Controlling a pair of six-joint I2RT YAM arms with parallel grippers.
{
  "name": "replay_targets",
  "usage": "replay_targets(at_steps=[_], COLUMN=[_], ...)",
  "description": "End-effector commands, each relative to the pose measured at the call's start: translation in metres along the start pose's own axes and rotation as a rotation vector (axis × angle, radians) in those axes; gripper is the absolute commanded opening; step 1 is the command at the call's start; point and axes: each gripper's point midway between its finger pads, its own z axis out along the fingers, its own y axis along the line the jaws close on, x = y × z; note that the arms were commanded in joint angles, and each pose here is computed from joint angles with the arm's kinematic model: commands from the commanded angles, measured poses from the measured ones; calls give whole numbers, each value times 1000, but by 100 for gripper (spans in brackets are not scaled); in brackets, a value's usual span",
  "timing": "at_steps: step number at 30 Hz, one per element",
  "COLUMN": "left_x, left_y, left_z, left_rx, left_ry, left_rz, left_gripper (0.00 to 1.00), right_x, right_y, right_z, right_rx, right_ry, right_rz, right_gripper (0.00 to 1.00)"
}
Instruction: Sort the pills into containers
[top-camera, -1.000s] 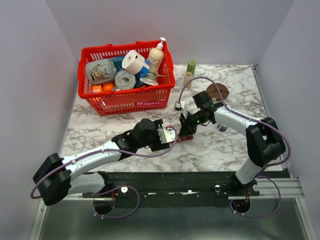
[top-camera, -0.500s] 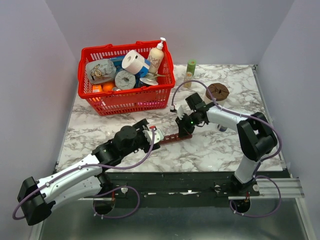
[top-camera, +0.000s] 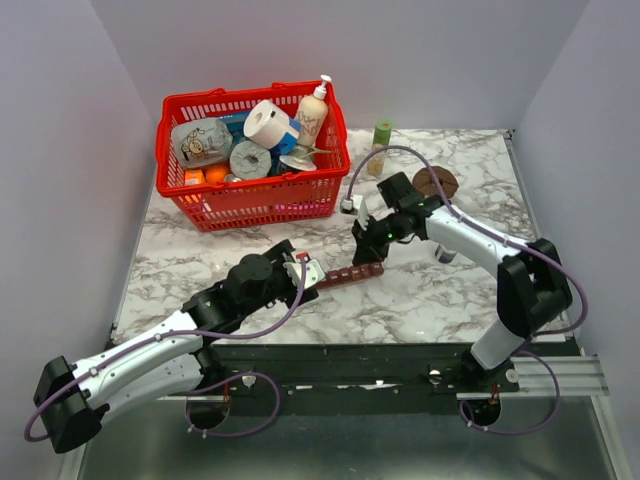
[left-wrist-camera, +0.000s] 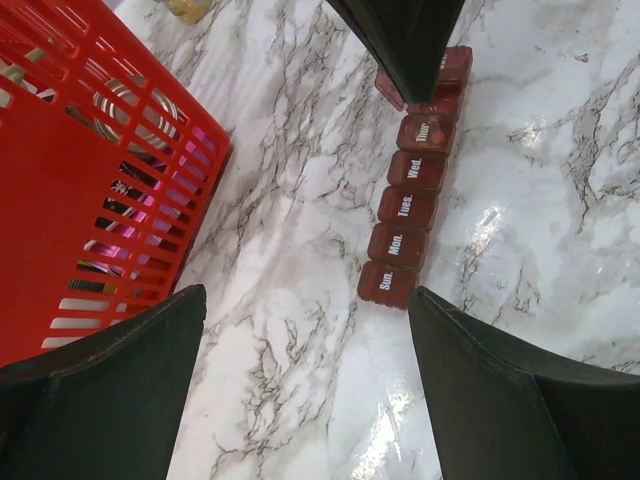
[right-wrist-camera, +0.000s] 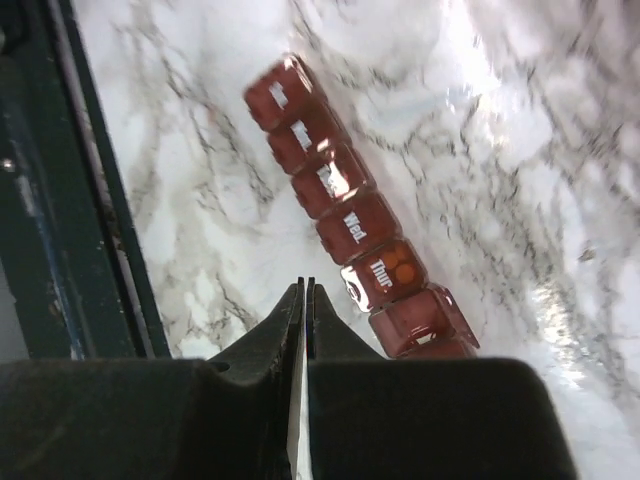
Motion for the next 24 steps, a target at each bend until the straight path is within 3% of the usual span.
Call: replay_targets(at_steps=[1,24], left_x=[-10,-2], left_y=[11,7], left_z=[-5,-12], left_rx=[-48,-64], left_ry=[-20,-54], left_rz=[-16,-54], left_gripper=[91,92], right_x=[-27,3], right_y=[16,-69], right_z=[-33,3], right_rx=[-44,158], right_ry=[-96,110], right_rz=[-94,83], right_gripper=[12,11])
